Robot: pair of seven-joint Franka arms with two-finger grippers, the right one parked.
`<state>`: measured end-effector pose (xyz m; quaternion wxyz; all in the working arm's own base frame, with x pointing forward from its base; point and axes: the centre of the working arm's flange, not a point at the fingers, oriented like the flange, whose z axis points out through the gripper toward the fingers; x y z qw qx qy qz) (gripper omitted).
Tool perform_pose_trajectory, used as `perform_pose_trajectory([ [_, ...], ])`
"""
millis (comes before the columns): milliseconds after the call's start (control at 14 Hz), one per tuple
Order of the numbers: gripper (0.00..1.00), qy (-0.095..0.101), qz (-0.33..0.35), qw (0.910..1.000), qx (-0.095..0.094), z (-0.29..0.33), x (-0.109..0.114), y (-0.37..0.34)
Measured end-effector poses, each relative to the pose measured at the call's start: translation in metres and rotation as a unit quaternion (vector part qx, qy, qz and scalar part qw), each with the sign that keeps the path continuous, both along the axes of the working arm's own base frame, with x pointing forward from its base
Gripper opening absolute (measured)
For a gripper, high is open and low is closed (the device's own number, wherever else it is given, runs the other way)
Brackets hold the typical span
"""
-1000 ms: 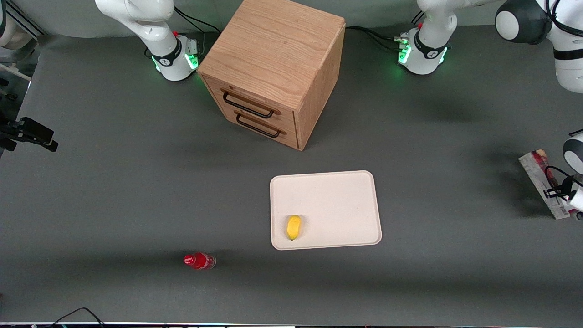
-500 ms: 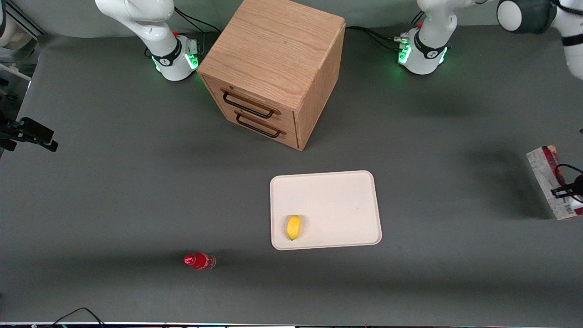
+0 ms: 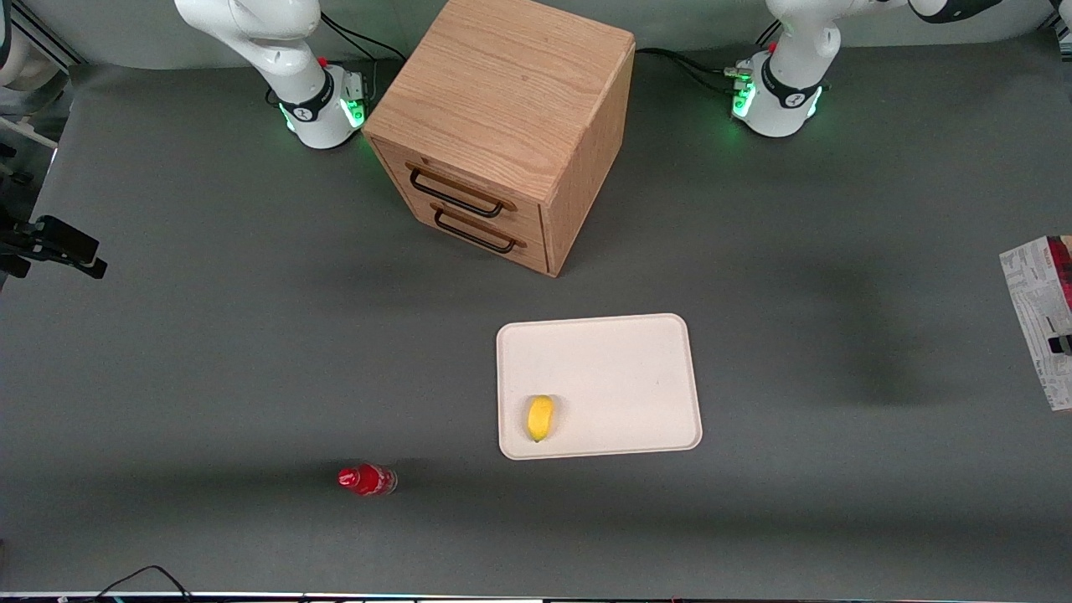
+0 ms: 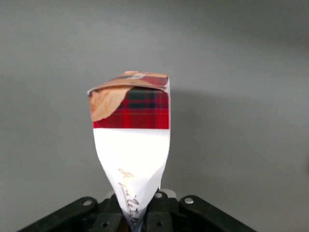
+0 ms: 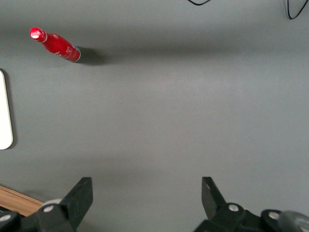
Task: Place red cookie box on tray
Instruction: 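Close the left gripper on the cookie box end and lift it, then carry the upright cookie box to the white tray and lower it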
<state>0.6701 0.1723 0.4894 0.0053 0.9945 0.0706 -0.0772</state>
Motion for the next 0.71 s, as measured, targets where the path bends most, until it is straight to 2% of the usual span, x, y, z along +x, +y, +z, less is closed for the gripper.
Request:
perform_pose_trajectory([
  [286,0.12,-0.008,0.026,0.9993,-0.023,0.053,0.007,-0.109],
  [571,0.12,-0.004,0.050,0.9986,-0.020,0.059,0.005,-0.242],
  [714,0.12,-0.014,0.055,0.9981,-0.025,0.045,0.007,-0.294],
])
